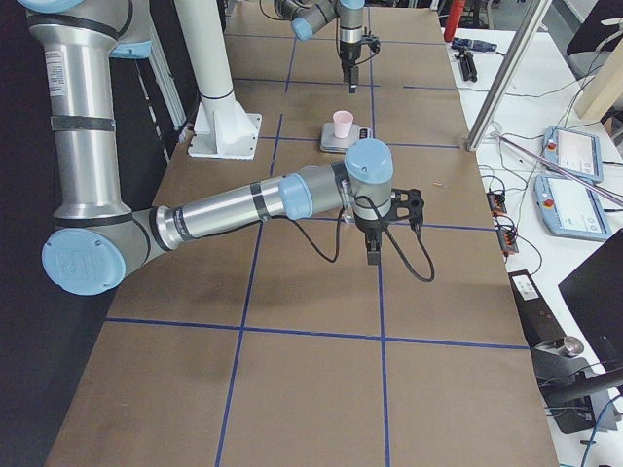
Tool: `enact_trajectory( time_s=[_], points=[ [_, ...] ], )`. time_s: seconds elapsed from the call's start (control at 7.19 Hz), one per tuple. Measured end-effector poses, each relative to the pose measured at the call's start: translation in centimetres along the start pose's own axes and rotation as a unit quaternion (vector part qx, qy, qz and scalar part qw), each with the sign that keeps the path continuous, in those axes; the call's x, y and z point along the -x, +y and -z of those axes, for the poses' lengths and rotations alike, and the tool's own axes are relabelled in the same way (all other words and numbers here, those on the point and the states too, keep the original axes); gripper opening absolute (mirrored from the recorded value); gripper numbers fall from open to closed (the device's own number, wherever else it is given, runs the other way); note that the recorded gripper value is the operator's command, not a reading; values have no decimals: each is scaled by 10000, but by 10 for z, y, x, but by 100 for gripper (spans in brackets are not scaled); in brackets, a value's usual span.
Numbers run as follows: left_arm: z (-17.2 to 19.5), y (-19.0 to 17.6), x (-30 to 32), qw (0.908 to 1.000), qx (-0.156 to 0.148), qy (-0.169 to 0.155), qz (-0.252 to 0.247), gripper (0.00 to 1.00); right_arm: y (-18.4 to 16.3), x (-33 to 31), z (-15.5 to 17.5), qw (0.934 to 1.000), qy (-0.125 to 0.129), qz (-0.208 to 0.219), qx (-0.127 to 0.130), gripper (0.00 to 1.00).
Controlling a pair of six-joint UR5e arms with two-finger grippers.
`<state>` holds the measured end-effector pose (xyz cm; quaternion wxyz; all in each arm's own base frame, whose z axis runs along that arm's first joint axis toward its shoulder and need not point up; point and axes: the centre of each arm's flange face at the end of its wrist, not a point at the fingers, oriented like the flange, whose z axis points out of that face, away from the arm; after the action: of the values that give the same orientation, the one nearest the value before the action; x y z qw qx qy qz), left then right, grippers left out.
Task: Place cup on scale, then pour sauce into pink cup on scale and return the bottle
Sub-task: 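Release the cup with the left gripper while the right arm approaches the bottle, then lower the right gripper and close it around the glass bottle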
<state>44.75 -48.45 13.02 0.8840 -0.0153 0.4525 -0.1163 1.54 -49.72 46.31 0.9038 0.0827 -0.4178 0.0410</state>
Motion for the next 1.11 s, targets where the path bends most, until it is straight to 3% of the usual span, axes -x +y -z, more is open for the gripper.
enact_trajectory(
  time_s=[0.42,0.7,1.11],
  points=[
    [42,-11,55,9991,-203,-162,-334,100,62,144,30,9998,70,-144,108,100],
    [63,-17,75,9988,-338,-148,-326,100,112,220,17,9993,250,-260,31,100],
    [101,-28,114,9946,-552,-276,-834,100,168,279,-30,9973,397,-344,-512,100]
  ],
)
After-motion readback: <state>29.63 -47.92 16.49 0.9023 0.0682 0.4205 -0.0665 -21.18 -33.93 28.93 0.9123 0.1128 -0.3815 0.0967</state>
